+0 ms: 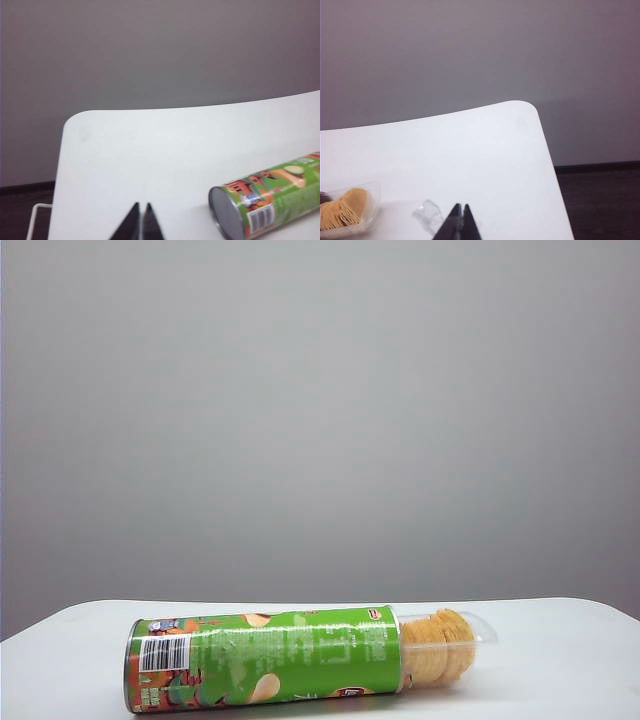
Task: Pick up the green tub of chips from the desk, pull out the transparent container with the chips inside partially, and then place the chips back on the desk.
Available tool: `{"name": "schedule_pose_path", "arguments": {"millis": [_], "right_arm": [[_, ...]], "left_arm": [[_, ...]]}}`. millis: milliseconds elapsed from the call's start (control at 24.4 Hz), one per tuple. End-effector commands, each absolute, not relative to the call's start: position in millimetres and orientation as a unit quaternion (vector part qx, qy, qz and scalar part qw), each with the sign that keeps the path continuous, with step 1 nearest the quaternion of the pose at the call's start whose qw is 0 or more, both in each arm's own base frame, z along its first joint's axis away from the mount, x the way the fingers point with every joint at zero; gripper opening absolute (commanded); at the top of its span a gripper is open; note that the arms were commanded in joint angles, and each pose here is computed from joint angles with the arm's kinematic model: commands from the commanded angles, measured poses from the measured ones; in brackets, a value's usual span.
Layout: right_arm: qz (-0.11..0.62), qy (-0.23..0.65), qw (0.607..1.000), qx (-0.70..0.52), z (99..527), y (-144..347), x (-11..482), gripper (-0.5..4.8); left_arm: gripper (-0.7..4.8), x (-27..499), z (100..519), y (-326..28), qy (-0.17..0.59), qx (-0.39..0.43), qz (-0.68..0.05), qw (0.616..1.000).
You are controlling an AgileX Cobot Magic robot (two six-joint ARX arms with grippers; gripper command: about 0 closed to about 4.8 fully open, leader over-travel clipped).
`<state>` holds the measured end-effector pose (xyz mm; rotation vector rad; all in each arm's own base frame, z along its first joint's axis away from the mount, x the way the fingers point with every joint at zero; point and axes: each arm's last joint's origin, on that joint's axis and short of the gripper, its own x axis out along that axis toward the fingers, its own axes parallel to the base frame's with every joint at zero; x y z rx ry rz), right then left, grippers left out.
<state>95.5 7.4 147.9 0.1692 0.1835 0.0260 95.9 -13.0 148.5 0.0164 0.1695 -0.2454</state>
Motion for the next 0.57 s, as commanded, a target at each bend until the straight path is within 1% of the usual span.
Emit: {"name": "schedule_pose_path", "arguments": {"millis": [41,573], "right_arm": [[0.012,0.094,0.992,0.085,145.9,7.4,95.8,-0.01],[0.014,0.092,0.992,0.086,146.3,7.5,95.8,0.00]], "left_arm": [[0.26,96.1,147.7,-10.8,0.091,0.013,-0.086,0.992],[0.26,96.2,147.7,-10.5,0.091,0.014,-0.080,0.993]]}}
